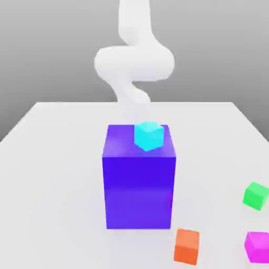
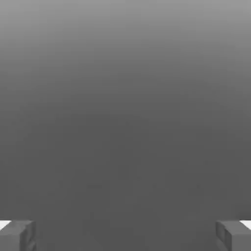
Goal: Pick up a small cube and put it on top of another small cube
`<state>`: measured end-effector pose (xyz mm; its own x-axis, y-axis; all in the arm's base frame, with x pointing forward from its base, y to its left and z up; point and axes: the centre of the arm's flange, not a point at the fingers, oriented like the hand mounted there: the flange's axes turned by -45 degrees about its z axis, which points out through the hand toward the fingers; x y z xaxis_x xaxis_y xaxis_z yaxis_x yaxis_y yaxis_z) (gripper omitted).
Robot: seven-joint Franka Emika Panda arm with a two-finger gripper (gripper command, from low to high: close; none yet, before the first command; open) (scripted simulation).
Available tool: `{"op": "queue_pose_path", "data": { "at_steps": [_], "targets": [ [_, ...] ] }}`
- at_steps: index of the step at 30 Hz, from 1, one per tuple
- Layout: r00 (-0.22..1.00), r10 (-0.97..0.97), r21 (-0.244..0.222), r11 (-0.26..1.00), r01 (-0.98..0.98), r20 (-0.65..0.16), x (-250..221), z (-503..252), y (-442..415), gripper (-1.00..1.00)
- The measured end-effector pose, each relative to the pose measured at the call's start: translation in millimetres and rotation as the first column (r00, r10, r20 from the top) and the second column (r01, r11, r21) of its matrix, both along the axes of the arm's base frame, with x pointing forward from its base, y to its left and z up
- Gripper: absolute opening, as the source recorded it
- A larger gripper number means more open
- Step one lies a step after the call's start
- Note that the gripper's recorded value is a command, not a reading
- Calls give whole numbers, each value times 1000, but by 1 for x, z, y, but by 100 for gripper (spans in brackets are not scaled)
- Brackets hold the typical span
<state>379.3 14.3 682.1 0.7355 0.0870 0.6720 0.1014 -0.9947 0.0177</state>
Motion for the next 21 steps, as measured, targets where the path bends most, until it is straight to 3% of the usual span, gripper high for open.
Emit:
{"op": "queue_pose_path", "data": {
  "at_steps": [11,21],
  "targets": [
    [853,448,-96,868,-486,-266,103,-159,101,0],
    [514,704,-108,536,-837,-490,115,-330,213,0]
  ]
}}
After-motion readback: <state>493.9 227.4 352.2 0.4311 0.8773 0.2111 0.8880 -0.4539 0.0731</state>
